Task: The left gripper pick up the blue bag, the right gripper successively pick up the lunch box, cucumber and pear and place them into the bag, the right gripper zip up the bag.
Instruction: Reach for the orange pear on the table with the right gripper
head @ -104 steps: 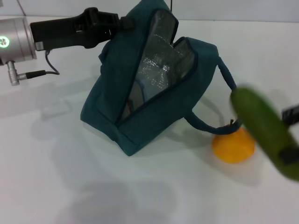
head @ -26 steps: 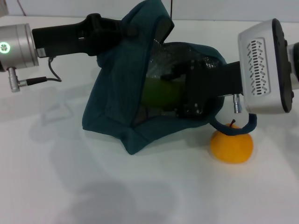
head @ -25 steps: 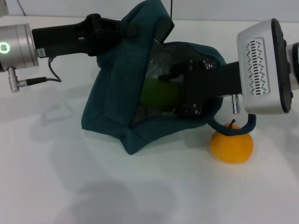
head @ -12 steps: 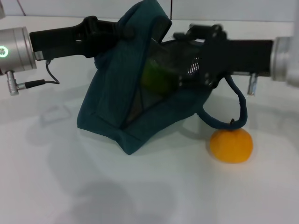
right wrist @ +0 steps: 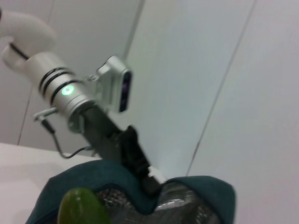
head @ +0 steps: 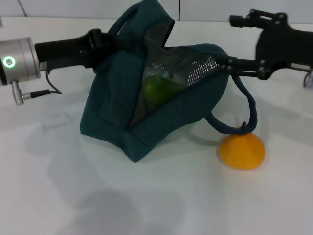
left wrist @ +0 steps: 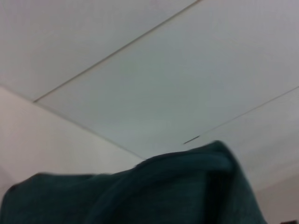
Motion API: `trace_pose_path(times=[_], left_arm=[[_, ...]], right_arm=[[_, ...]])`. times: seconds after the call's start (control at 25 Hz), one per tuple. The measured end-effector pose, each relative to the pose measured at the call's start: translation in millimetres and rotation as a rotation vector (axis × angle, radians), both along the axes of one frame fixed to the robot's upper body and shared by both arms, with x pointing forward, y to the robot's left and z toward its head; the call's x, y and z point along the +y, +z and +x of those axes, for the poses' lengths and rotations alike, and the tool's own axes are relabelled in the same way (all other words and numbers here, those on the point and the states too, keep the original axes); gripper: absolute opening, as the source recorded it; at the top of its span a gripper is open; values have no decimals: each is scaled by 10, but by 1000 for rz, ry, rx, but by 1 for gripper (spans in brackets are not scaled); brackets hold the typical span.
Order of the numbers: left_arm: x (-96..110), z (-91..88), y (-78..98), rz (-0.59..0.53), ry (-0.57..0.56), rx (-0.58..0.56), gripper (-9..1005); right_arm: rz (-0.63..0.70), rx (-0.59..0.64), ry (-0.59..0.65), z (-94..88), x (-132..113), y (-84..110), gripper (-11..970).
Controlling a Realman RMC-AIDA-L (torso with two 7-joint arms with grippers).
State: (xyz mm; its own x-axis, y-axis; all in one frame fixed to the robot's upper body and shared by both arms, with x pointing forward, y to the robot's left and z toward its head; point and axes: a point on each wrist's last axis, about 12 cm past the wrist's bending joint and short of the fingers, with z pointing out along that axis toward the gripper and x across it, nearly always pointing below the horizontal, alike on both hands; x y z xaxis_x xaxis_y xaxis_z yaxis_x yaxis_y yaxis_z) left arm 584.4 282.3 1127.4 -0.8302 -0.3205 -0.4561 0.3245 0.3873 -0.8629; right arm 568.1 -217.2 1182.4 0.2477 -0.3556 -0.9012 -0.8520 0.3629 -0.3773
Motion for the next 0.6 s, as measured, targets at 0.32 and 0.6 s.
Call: trace_pose_path(times=[0.32,0.6], left_arm=[[17,-11,-22,-4,15,-7,74],[206,-66,37,-79,78,-31,74]], right_arm=[[86,113,38,-83,-249,21,754],[194,252,149,-272,-509,26,753]])
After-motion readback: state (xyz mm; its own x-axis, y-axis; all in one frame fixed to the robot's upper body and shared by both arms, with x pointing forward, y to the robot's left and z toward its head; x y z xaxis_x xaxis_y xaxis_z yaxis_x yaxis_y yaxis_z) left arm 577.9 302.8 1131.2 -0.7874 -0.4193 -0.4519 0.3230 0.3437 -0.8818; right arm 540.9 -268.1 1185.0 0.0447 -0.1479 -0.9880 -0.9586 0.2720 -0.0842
